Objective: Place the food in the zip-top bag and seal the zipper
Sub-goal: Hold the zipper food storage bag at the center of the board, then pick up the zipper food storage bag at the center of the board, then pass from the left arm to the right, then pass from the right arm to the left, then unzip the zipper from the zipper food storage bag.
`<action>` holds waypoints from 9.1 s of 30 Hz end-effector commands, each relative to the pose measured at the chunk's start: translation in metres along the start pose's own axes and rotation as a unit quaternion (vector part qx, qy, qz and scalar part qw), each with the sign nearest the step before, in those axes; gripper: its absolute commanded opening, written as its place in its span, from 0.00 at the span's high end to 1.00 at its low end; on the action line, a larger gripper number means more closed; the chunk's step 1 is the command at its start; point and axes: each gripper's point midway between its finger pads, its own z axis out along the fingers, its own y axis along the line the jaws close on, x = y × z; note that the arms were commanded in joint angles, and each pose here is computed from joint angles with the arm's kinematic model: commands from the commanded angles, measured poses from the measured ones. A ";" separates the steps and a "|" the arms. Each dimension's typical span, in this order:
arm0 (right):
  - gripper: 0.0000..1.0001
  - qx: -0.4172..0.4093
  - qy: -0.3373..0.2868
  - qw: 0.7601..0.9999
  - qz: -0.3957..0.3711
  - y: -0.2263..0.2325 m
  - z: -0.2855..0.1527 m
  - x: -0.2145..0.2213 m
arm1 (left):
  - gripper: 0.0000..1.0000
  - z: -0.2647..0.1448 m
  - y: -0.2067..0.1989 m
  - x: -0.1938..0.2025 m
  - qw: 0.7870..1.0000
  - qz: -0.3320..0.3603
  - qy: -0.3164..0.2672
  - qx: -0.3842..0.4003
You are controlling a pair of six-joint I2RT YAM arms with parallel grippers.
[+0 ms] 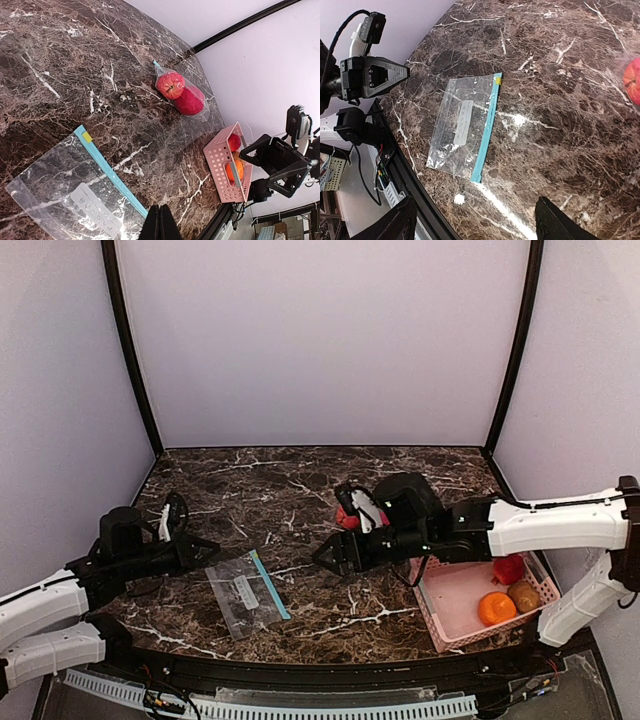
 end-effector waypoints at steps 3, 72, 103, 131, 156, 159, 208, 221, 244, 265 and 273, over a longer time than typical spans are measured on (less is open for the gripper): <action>0.20 0.030 -0.019 0.999 0.019 0.006 0.033 -0.018 | 0.89 -0.007 0.036 -0.001 0.992 -0.018 0.005 -0.122; 0.39 -0.032 0.156 0.987 0.027 0.035 0.180 0.044 | 0.99 0.018 0.095 0.072 0.976 -0.136 0.092 -0.145; 0.20 -0.270 -0.073 0.960 0.028 0.071 -0.017 -0.052 | 0.99 -0.038 -0.201 0.012 0.924 0.160 0.095 0.335; 0.87 -0.340 -0.136 0.930 -0.033 0.100 -0.078 -0.065 | 0.99 -0.030 -0.238 0.024 0.913 0.191 0.095 0.347; 1.00 -0.298 0.092 0.944 -0.112 0.096 -0.079 0.023 | 0.05 -0.005 -0.207 0.007 0.928 0.309 0.123 0.168; 1.00 -0.305 0.114 0.939 -0.114 0.101 -0.075 0.033 | 0.05 0.000 -0.223 0.019 0.916 0.310 0.146 0.208; 0.43 -0.289 0.067 0.946 -0.135 0.102 -0.078 0.024 | 0.99 0.027 -0.245 0.086 0.896 0.281 0.197 0.281; 0.62 -0.300 -0.010 0.944 -0.138 0.103 -0.087 -0.002 | 0.99 0.024 -0.249 0.086 0.894 0.274 0.200 0.292; 0.82 -0.326 0.008 0.934 -0.143 0.109 -0.078 0.002 | 0.99 0.027 -0.250 0.088 0.894 0.270 0.202 0.295; 1.00 -0.302 0.037 0.944 -0.131 0.093 -0.070 0.020 | 0.99 0.042 -0.229 0.056 0.931 0.281 0.151 0.176; 1.00 -0.291 0.048 0.948 -0.124 0.085 -0.066 0.029 | 0.99 0.039 -0.227 0.044 0.940 0.270 0.131 0.160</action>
